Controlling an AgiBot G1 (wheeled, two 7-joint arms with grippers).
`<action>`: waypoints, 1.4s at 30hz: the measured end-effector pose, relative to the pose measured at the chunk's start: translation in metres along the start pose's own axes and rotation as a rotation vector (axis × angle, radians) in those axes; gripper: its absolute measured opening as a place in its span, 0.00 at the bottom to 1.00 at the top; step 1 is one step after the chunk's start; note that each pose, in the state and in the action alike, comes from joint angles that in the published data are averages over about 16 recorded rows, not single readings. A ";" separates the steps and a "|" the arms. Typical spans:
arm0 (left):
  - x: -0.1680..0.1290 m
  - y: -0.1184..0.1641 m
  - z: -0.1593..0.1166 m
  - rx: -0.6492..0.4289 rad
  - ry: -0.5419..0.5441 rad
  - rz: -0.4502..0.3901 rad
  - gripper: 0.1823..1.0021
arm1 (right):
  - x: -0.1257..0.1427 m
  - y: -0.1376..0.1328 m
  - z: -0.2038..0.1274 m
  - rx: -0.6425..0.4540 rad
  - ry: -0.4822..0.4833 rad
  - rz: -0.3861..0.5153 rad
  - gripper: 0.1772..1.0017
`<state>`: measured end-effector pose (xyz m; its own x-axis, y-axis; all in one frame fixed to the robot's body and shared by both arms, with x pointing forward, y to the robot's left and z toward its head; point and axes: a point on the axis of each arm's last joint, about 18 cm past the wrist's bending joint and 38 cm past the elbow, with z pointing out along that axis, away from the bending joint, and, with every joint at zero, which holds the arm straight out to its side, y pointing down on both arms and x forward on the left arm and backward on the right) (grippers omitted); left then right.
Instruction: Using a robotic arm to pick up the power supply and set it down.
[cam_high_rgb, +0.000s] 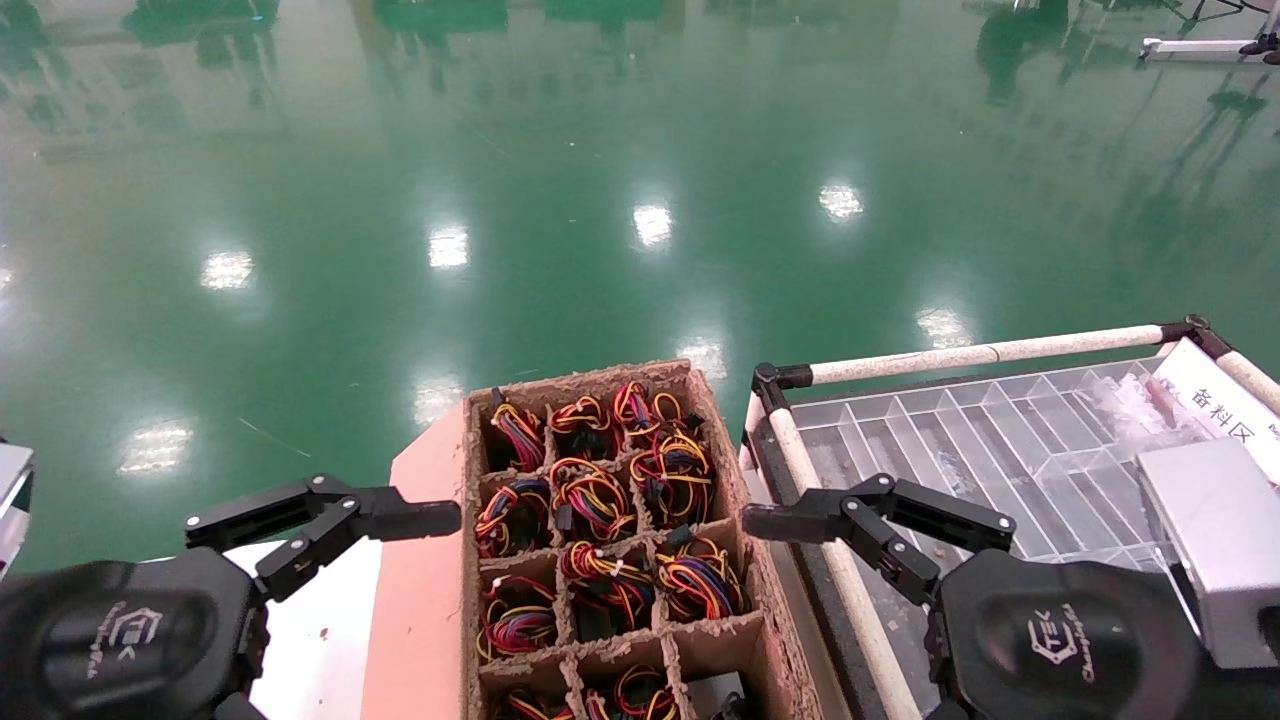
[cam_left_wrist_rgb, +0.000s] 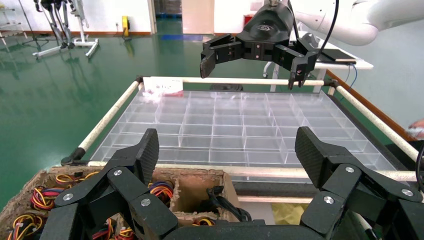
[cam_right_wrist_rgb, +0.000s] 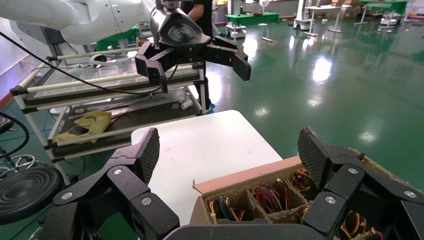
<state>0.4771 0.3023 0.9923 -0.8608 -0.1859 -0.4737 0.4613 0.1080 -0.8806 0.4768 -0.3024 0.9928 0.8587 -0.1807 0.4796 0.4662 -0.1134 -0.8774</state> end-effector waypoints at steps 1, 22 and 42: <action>0.000 0.000 0.000 0.000 0.000 0.000 0.98 | 0.000 0.000 0.000 0.000 0.000 0.000 1.00; 0.000 0.000 0.000 0.000 0.000 0.000 0.68 | 0.001 0.002 0.001 -0.008 0.002 -0.001 1.00; 0.000 0.000 0.000 0.000 0.000 0.000 0.15 | 0.035 0.059 0.038 -0.402 -0.068 -0.077 1.00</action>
<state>0.4772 0.3023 0.9923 -0.8608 -0.1859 -0.4737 0.4613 0.1080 -0.8806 0.5420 -0.2777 0.9575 0.8430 -0.0933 0.5298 0.4208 -0.4992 -0.7575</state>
